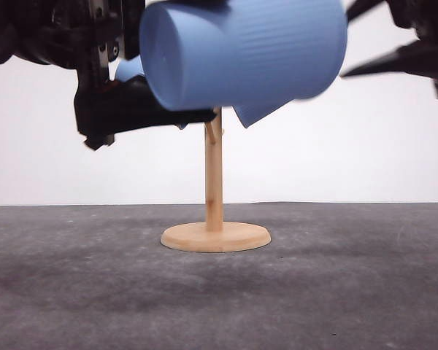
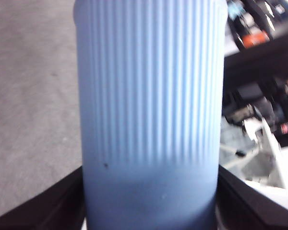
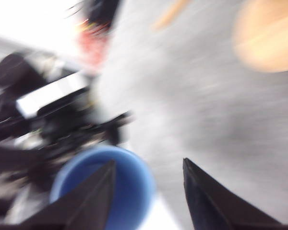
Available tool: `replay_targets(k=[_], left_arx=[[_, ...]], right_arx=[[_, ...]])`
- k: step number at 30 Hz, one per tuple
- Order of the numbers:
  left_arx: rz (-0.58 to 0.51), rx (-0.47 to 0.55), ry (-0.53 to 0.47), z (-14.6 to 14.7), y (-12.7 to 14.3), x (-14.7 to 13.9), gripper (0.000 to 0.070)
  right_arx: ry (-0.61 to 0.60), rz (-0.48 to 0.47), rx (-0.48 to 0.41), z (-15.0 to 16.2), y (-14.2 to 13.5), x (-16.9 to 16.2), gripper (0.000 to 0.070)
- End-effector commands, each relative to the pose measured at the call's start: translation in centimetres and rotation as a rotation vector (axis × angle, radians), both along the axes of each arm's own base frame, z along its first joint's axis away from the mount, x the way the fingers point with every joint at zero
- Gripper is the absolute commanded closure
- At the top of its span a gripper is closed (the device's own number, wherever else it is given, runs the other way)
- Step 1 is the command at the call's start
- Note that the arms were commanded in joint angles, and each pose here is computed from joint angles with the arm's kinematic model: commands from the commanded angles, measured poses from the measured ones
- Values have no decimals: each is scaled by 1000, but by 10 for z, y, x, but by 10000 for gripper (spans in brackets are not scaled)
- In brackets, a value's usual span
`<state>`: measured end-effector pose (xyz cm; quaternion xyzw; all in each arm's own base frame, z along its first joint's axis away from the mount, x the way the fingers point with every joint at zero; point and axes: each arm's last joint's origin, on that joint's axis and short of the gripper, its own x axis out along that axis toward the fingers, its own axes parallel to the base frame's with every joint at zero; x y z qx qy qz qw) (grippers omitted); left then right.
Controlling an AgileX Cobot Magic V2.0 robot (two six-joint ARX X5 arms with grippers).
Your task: Place three cups
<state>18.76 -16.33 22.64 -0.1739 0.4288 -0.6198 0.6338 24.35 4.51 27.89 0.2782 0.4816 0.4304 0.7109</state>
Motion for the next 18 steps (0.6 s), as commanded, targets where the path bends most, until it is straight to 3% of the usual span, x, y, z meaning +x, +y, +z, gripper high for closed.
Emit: replay_targets(k=[1,4,7,13,18], left_arx=[[58,16,101,3,-3,4,311],[154,49,193,2,0,7,311],[240,66,278,4,2,11,311],[362,52,441,17,3,19,311],[483,27,517,31,5,29,311]], right_arx=[[-56,-10,-85,1,-2,1,420],[-77,-46,-223,-1,-6,-1,420],[-94,-73,-302,-1,-8,-1,420],[-109,-71,-316,-1,-8,-1,420],[-109,-71,-316,-1,-8,-1,420]])
